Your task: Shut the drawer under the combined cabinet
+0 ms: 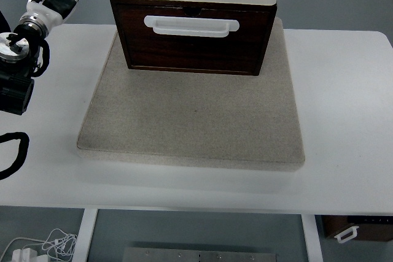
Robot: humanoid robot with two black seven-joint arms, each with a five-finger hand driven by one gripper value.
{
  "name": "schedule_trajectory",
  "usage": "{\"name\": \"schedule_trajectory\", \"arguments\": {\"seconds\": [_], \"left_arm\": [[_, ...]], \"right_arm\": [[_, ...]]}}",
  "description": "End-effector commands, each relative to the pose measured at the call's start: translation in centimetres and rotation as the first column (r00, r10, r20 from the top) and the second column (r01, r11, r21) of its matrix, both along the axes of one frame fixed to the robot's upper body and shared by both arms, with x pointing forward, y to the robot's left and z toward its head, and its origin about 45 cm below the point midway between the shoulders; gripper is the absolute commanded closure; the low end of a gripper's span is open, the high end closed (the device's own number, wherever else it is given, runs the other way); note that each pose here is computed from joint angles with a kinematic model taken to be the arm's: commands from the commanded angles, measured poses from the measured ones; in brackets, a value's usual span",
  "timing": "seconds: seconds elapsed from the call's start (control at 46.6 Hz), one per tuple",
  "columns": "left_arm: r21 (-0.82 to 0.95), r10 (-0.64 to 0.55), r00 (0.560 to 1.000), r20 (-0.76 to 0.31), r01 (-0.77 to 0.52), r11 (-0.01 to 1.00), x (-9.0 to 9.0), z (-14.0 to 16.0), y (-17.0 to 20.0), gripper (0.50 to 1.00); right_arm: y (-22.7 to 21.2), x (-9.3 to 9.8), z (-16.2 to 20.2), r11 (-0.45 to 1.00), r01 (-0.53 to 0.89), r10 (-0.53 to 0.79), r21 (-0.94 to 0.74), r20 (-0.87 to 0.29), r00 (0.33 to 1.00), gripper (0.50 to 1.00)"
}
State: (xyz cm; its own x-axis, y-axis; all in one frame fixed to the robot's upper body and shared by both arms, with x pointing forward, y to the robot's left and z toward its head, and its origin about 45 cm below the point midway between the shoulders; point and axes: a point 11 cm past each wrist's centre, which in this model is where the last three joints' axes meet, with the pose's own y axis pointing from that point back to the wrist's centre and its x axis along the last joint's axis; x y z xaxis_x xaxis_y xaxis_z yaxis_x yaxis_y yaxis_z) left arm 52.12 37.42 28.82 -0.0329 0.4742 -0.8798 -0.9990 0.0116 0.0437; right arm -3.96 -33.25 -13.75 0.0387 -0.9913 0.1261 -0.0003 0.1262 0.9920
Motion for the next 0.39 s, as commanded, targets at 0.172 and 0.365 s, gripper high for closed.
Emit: {"name": "schedule_trajectory", "arguments": {"seconds": [0.172,0.365], "left_arm": [[-0.007,-0.016,1.0,0.004,0.016,1.0,0.2,-0.3,-1.1,0.504],[-0.014,-0.028,1.0,0.005,0.028,1.0,0.4,-0.4,-2.1,0.504]], "right_arm": [[0.0,0.0,0.0,1.0,-0.001,0.001,0.0,-0.001,1.0,0.548],[0.0,0.0,0.0,1.0,-0.001,0.001,0.0,-0.001,1.0,0.548]]}}
